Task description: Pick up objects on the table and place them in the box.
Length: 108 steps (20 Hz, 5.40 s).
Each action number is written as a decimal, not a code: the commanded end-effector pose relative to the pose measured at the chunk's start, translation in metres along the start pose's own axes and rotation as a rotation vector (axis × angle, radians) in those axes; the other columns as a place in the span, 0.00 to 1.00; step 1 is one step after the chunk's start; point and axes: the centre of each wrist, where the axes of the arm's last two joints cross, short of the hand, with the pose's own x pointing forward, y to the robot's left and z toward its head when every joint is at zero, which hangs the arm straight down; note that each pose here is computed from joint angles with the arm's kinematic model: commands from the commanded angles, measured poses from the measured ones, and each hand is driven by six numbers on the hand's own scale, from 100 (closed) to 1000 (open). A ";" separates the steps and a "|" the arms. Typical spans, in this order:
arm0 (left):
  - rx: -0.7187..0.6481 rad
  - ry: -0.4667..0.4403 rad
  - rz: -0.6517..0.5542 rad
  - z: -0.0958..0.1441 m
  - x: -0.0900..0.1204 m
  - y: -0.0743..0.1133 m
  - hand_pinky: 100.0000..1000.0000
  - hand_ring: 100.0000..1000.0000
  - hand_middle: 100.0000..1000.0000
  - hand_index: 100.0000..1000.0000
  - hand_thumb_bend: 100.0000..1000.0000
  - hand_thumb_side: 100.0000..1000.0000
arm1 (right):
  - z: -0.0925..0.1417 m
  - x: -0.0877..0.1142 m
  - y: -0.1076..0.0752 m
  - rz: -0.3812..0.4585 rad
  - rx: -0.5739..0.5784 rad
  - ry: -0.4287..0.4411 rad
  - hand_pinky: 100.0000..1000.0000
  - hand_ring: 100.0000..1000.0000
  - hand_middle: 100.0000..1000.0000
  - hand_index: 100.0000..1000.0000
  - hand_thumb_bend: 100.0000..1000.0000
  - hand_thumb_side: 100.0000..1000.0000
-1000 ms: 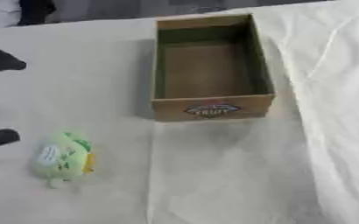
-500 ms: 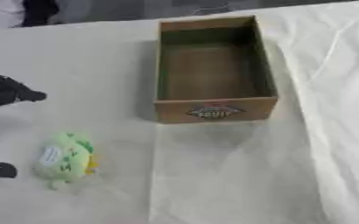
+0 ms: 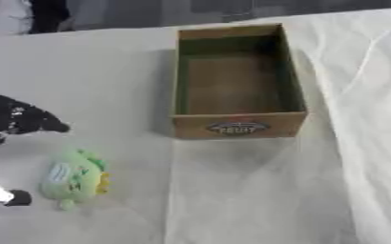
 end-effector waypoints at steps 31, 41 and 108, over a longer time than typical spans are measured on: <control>-0.166 0.074 0.077 -0.029 0.004 -0.007 0.67 0.85 0.83 0.97 0.41 0.51 | -0.005 0.006 0.000 -0.018 0.000 -0.027 0.78 0.83 0.59 0.73 0.00 1.00; -0.257 0.101 0.038 -0.040 -0.005 -0.023 0.71 0.89 0.89 0.99 0.37 0.50 | -0.005 0.006 0.000 -0.026 -0.005 -0.029 0.78 0.82 0.58 0.73 0.00 1.00; 0.628 0.231 -0.186 -0.006 -0.019 0.068 0.34 0.41 0.36 0.67 0.00 0.48 | -0.005 0.006 0.000 -0.041 0.011 -0.020 0.78 0.81 0.57 0.71 0.00 1.00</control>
